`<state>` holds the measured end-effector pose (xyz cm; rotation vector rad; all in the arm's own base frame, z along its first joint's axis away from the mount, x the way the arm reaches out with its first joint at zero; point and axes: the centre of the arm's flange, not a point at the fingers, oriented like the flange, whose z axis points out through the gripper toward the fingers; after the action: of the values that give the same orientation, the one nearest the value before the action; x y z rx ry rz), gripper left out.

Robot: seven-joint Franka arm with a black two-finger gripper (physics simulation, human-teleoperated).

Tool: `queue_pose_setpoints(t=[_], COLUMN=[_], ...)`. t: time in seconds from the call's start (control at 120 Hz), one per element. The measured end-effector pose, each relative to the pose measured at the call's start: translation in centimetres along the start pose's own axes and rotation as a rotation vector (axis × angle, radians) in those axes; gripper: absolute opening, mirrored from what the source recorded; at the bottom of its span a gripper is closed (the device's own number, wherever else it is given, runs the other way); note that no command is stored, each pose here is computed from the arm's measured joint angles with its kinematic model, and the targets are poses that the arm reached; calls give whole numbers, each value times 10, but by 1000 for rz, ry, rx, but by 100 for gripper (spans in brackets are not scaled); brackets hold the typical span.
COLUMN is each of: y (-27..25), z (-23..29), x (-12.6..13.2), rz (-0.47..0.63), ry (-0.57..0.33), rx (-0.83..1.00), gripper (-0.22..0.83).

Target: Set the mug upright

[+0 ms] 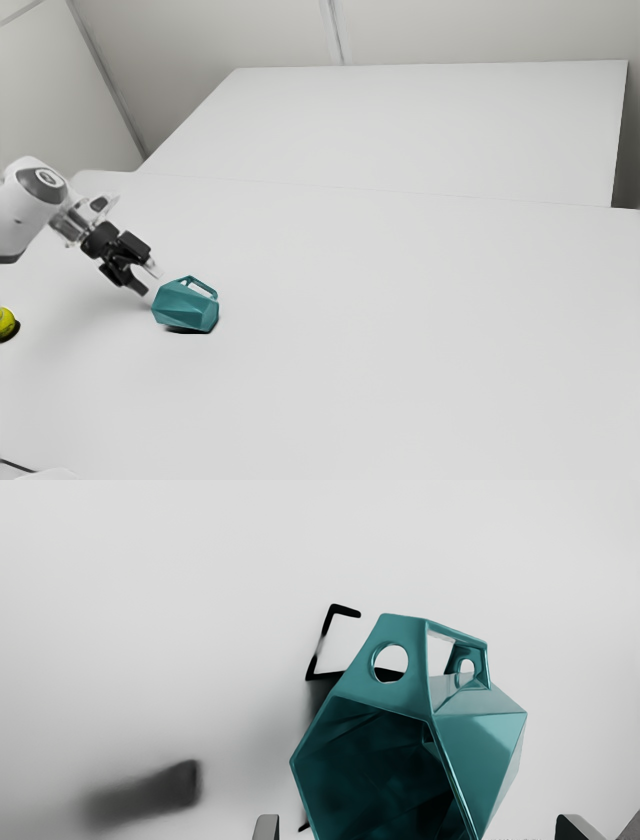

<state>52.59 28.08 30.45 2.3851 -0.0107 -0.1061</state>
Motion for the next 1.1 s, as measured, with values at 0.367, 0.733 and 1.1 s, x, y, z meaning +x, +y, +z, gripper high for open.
queue_pose_setpoints(t=[0.367,0.733,1.1], y=[3,-4,-2], z=[28,39,43], x=[-4,-13,-9], rz=[33,45,84], ry=[-25,-21,-9], rx=[-152,-237,-266], gripper=[62,40,9])
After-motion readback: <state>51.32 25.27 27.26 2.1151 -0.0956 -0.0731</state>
